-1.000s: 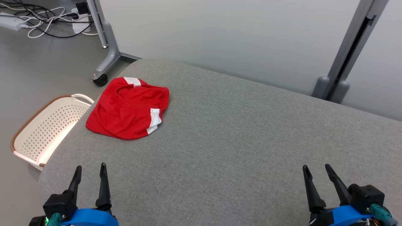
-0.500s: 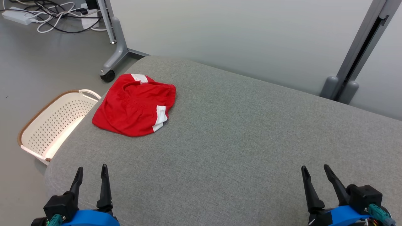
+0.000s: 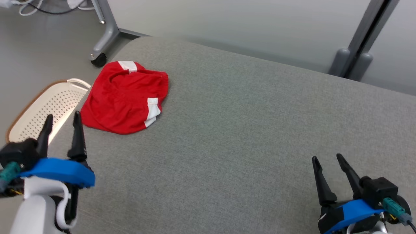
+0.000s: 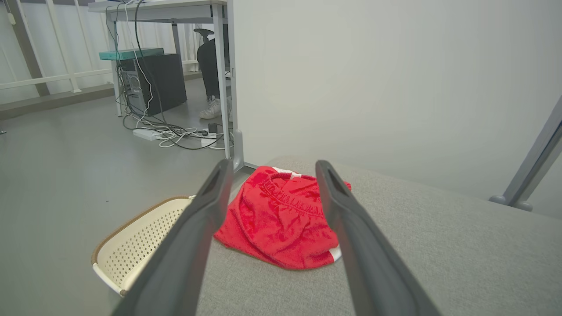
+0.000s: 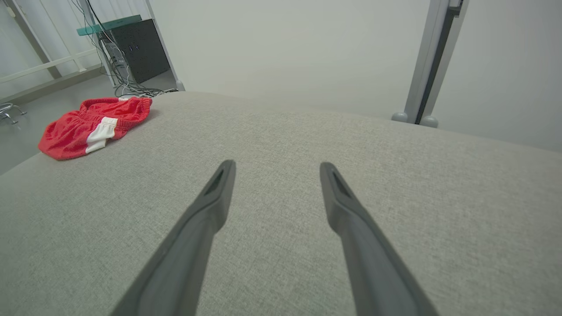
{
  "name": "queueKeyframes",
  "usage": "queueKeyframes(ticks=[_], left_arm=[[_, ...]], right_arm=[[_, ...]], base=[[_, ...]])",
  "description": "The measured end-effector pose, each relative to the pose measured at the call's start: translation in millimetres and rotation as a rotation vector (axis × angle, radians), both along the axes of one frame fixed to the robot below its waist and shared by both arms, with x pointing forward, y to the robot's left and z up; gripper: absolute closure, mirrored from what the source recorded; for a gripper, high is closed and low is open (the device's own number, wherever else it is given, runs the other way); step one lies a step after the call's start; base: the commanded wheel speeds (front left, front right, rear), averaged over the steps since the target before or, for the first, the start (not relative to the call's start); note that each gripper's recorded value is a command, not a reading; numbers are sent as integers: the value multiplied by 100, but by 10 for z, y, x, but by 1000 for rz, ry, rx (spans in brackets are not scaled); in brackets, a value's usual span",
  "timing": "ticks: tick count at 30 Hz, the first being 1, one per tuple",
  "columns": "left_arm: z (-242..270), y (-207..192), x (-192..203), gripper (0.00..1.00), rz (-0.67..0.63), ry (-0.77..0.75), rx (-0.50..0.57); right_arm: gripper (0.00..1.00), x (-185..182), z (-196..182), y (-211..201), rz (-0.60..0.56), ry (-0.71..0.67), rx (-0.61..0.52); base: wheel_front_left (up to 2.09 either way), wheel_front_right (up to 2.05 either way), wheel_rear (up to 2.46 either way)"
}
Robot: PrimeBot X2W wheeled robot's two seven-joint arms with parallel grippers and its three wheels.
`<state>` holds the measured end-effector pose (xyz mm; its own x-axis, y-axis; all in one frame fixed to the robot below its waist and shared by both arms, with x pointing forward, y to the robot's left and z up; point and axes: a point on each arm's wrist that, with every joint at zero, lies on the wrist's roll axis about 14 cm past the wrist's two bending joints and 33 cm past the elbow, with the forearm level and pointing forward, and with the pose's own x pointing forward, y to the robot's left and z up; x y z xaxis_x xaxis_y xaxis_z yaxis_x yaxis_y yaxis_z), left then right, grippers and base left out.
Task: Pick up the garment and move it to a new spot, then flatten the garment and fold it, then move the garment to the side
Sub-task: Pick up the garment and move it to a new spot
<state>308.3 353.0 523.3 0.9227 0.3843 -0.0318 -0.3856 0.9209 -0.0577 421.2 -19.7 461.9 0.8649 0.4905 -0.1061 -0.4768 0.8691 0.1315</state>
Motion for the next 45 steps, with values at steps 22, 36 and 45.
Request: queueKeyframes(ticks=[22,36,45], left_arm=[[-1378,509,1328,0,86,548,-265],[-1797,340,1169,100,176,755,-510],[-577,579,1475,100,54,494,-210]], right_arm=[[0,422,-508,-852,-196,96,-83],[0,323,-348,-1127,-260,70,-112],[0,235,-34,-1007,-253,-4,-43]], base=[[0,0,0],[0,0,0],[0,0,0]])
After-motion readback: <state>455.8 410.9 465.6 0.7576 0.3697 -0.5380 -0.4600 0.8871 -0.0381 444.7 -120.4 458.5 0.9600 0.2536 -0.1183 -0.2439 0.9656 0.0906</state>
